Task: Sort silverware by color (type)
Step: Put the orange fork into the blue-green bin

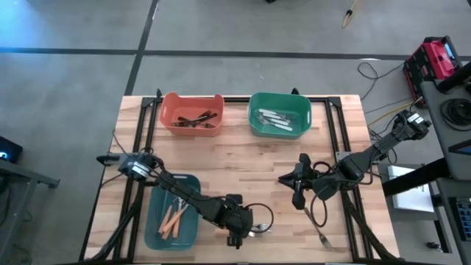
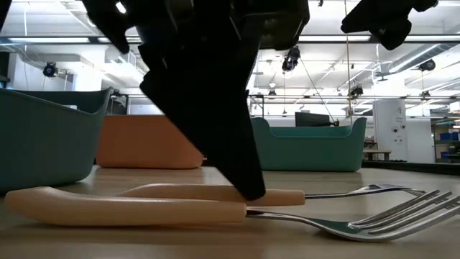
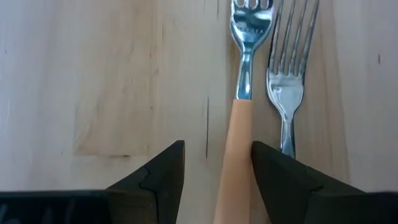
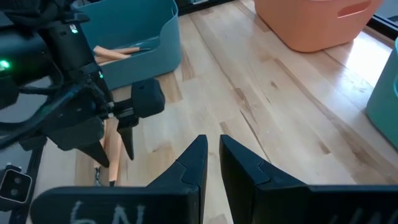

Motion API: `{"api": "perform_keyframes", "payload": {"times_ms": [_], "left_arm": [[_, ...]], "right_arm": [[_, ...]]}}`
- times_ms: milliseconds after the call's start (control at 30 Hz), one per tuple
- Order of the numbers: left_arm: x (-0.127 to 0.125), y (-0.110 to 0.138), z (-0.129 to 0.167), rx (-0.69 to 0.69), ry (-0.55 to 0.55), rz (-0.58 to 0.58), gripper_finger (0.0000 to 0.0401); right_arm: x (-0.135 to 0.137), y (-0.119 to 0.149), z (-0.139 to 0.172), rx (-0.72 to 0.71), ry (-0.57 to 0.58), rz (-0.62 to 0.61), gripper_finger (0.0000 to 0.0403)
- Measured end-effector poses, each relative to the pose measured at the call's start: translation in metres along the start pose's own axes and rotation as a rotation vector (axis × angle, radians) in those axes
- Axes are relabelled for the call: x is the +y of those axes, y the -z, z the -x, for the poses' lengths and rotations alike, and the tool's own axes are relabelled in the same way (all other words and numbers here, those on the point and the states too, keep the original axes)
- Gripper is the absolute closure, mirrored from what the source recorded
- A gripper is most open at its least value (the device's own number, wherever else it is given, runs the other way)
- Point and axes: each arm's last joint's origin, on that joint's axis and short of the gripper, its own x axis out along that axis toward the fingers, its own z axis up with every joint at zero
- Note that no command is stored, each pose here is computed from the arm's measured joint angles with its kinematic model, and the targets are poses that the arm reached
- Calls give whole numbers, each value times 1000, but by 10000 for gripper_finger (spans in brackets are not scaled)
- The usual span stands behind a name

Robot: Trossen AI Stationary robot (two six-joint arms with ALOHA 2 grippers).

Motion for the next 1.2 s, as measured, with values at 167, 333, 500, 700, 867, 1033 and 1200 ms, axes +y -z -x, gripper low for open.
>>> {"api": "perform_keyframes", "payload": {"times_ms": [167,333,500,700,867,1033,1200], "left_arm": [[5,-1,-2,7,-6,3,233],[13,-4,-4,7,2,-20,233],[22,-6,-10,-2,75,-48,240],[27,-7,-12,11,101,-36,265],[28,-7,-12,12,99,-33,293],[29,-7,-13,12,98,-31,322],[33,-9,-13,12,97,-32,326]], "right_arm": [[-1,1,0,13,10,11,370],[-2,2,0,19,15,16,370],[-1,2,0,19,14,11,370],[-1,2,0,18,14,8,370],[-1,2,0,17,13,3,370],[-1,2,0,17,13,3,370],[-1,2,0,16,12,-3,370]]}}
